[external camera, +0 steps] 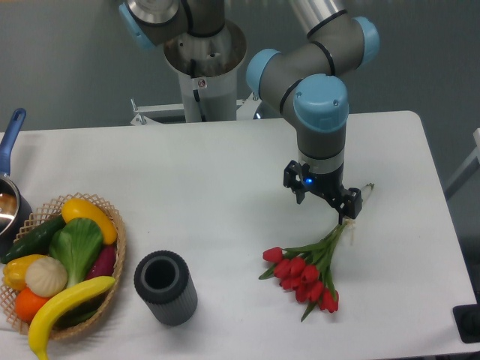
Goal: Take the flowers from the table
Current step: 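Lower the open gripper toward the green stems of the red tulips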
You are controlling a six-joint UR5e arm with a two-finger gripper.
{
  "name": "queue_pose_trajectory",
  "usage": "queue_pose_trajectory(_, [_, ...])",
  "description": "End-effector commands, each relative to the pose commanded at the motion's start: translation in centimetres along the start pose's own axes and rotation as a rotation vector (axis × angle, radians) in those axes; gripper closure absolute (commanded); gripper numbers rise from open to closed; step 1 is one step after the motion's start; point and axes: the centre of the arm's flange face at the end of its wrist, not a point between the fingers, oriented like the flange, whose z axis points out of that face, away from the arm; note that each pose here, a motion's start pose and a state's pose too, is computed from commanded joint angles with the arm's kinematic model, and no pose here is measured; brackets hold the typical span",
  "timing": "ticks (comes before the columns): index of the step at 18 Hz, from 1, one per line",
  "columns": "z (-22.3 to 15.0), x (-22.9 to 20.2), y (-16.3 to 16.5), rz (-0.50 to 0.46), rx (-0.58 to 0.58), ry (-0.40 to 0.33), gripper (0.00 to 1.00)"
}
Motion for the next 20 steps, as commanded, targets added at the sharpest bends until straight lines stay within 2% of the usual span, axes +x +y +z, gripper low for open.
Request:
queue_pose_trajectory(7, [0.8,0.3,0.2,0.000,0.002,-0.002,0.00])
queue_pose_trajectory(11, [3.2,1.3,0.5,-0.007,0.009,-0.023,0.00])
queue_pose_trajectory(20, [7.6,0.0,-0.1,0.006,-0.011,0.024,0.00])
